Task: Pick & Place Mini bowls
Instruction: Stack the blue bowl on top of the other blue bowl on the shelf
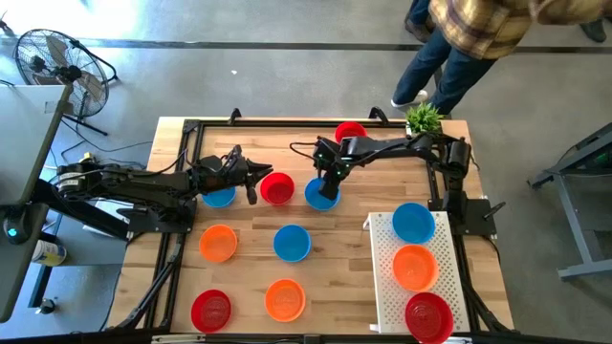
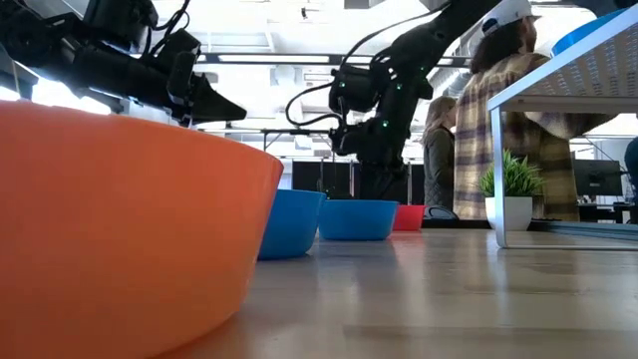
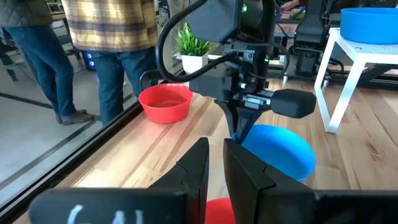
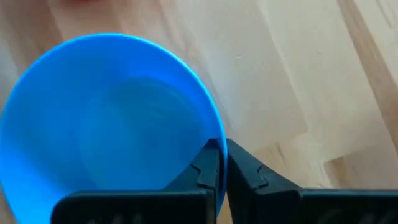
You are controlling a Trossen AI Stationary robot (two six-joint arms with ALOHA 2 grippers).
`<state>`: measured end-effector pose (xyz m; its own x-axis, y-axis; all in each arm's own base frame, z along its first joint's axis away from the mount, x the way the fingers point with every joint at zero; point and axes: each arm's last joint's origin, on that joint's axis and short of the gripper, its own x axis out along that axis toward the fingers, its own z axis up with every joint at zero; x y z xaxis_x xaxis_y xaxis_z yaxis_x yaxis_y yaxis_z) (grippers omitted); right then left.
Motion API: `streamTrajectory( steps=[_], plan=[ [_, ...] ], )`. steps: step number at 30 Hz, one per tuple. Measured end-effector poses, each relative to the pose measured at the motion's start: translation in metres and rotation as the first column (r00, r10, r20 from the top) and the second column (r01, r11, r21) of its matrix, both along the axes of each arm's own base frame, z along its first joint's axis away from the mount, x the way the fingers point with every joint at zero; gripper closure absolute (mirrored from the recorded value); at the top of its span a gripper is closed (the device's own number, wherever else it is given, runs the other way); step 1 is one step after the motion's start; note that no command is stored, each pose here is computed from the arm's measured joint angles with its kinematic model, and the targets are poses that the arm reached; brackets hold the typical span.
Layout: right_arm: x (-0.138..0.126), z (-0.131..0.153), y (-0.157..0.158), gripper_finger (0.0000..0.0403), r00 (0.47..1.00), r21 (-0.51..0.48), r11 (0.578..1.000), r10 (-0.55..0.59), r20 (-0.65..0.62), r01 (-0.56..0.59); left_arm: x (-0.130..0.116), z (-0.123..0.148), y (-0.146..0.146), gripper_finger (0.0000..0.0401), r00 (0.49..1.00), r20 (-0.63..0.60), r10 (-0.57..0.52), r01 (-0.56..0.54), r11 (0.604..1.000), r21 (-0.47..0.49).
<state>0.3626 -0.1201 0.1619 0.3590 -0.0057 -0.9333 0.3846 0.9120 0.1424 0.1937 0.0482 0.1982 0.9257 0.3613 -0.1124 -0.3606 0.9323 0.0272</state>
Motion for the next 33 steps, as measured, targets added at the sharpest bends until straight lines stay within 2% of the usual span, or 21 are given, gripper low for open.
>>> streamTrajectory(
  steps=[5, 11, 16, 22, 33],
  plan=[
    [-0.001, 0.003, 0.002, 0.0397, 0.999, 0.063, 0.998, 0.024, 0.022, -0.026, 0.0, -0.001, 0.0, 0.0355, 1.0, -0.007, 0.0, 0.0, 1.0, -0.002],
    [-0.011, 0.035, 0.004, 0.04, 0.996, 0.085, 0.996, 0.02, 0.089, -0.027, 0.0, -0.001, 0.0, 0.0355, 1.0, -0.01, 0.0, 0.0, 1.0, -0.002],
    [-0.031, 0.07, 0.007, 0.0401, 0.993, 0.073, 0.997, 0.004, 0.116, -0.012, 0.0, -0.001, 0.0, 0.0355, 1.0, -0.009, 0.0, 0.0, 1.0, -0.002],
    [-0.069, 0.117, 0.018, 0.0401, 0.99, 0.126, 0.992, -0.044, 0.131, 0.027, 0.0, -0.001, 0.0, 0.0355, 1.0, -0.009, -0.004, 0.004, 1.0, -0.002],
    [-0.128, 0.22, 0.041, 0.0402, 0.976, 0.148, 0.986, -0.101, 0.192, 0.073, 0.0, -0.001, 0.0, 0.0355, 1.0, -0.007, -0.005, 0.005, 1.0, -0.001]
  ],
)
